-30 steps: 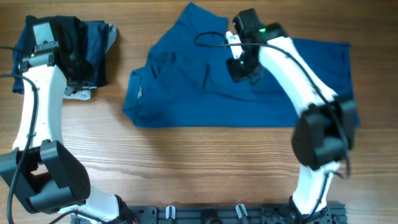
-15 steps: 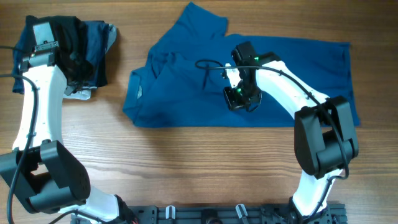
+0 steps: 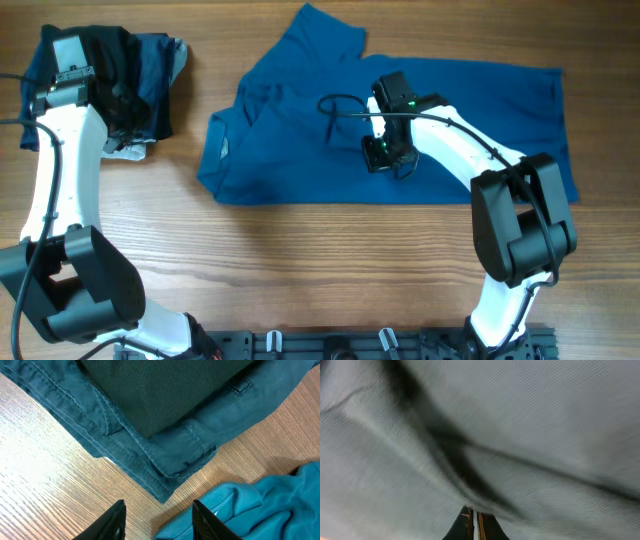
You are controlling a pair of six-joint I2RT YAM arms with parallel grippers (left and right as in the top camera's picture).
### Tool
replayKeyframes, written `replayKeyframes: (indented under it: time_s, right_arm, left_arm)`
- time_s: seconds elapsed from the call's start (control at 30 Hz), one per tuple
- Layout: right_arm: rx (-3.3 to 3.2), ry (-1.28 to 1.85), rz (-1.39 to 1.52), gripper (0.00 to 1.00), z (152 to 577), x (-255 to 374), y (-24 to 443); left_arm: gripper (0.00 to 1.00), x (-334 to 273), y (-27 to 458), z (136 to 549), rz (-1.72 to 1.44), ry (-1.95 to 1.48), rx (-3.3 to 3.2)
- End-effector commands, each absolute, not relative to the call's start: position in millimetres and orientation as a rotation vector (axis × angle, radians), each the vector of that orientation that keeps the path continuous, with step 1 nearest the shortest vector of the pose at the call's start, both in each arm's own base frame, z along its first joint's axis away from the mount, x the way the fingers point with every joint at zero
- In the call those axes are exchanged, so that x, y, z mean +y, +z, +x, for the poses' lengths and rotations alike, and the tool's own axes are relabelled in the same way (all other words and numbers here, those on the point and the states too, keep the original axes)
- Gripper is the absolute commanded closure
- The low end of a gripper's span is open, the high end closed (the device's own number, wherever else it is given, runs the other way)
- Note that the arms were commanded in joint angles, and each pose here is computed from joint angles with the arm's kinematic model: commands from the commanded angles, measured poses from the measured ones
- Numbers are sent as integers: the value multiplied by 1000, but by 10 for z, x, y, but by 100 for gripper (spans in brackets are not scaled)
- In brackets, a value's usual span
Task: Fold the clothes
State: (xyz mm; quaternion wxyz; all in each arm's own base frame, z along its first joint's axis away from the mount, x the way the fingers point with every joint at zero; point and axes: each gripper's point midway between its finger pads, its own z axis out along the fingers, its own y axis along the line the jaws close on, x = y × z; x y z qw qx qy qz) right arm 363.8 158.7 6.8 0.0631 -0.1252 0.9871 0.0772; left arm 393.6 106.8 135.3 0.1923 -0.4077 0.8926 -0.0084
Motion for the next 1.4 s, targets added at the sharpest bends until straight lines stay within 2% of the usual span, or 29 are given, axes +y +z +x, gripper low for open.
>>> replayKeyframes:
  time_s: [0.0,0.2,0.3,0.53,0.67,0.83,1.03,1.23,1.37]
  right_arm:
    - [2913,35,-270,96,3865,1393,36]
    - [2728,-9,-116,95,4362,1234,181]
    - [2738,-8,-66,96,4409,1074,233]
    - [2851,164,88,96,4011,683,755]
    - [3002,135,114,96,3640,597,556]
    - [3007,129,161,96,3499,569,148]
    - [2851,-46,183,96,3781,348,87]
    - [2625,-145,296,94,4232,180,274]
    - [2519,-80,318,94,4536,14,542]
  left_arm:
    - [58,1067,1330,3938,-1153,-29,2514]
    - [58,1066,1328,3933,-1154,-28,2515]
    - [58,1066,1328,3933,-1154,-28,2515]
    - [58,1052,1325,3929,-1154,-37,2520]
    - [58,1053,1326,3932,-1154,-37,2519]
    - [57,1056,1331,3945,-1151,-39,2514]
    - [57,1056,1330,3943,-1151,-39,2515]
    - [57,1054,1327,3934,-1153,-37,2518]
    - [57,1054,1327,3934,-1153,-37,2518]
